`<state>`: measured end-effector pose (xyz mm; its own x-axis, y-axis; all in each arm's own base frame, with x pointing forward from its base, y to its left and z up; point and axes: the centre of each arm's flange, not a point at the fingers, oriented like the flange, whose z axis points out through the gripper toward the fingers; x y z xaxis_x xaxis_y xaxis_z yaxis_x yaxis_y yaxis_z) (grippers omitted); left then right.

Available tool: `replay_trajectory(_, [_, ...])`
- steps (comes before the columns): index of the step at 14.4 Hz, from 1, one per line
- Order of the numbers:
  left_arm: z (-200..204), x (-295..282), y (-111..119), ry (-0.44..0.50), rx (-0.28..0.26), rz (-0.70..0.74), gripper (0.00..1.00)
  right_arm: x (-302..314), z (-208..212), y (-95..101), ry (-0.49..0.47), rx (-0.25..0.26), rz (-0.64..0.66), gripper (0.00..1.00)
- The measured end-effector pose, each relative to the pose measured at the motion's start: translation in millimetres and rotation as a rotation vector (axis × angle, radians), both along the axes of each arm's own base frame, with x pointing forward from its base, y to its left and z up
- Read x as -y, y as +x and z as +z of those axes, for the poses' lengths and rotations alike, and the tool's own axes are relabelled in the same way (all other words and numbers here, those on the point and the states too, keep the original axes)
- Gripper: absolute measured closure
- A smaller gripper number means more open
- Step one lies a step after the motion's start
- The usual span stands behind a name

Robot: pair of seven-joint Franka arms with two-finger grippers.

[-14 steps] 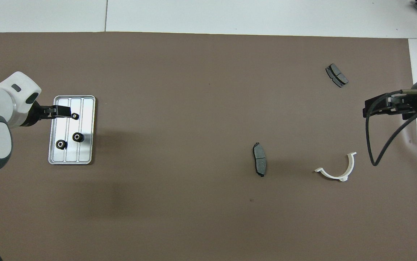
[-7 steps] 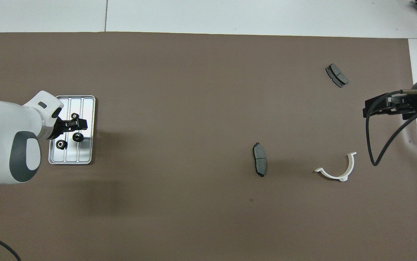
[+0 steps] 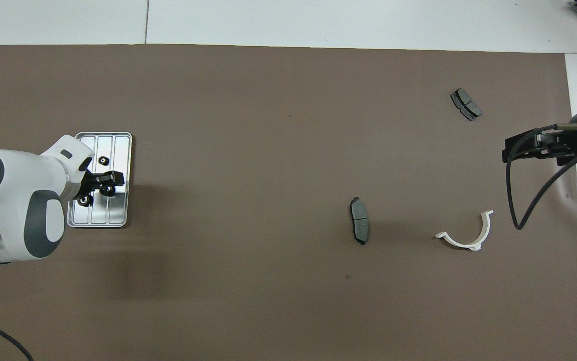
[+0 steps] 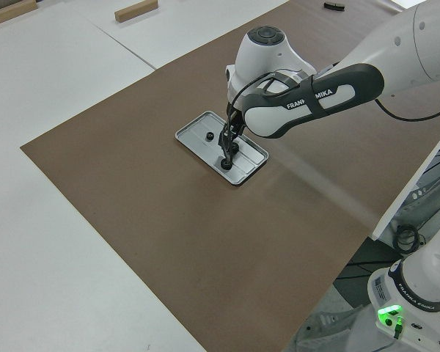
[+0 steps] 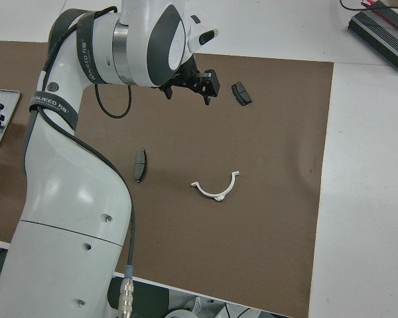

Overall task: Place bearing gear from tray to pile
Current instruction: 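Carry the gear with the left gripper and set it mid-table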

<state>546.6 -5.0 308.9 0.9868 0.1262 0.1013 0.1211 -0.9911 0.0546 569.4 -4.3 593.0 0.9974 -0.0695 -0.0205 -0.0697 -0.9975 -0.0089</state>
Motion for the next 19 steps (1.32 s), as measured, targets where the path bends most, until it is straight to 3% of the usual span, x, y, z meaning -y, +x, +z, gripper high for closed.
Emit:
replay_trajectory(5, [-7,0,-5,0.001,0.003,0.001,0.37,0,0,0.0,0.000,0.000,0.000,0.00])
replay_trajectory(6, [-7,0,-5,0.001,0.006,0.001,0.43,0,0,0.0,0.000,0.000,0.000,0.00])
replay_trajectory(7, [-6,0,-4,0.005,0.009,-0.005,0.58,0,0,0.0,0.000,0.000,0.001,0.00])
replay_trajectory(8, [-4,0,-3,0.012,0.013,-0.014,0.66,0,0,0.0,0.000,0.000,0.001,0.00])
replay_trajectory(11, [12,0,7,0.018,-0.001,-0.024,0.66,-1,0,0.0,0.000,0.000,0.001,0.00])
replay_trajectory(15, [98,5,35,0.014,-0.065,-0.012,0.66,-3,0,0.0,0.000,0.000,0.005,0.00])
replay_trajectory(17, [136,34,40,0.004,-0.076,0.028,0.66,-3,0,0.0,0.000,0.000,0.005,0.00])
replay_trajectory(19, [150,98,38,-0.020,-0.058,0.088,0.66,-3,0,0.0,0.000,0.000,0.005,0.00])
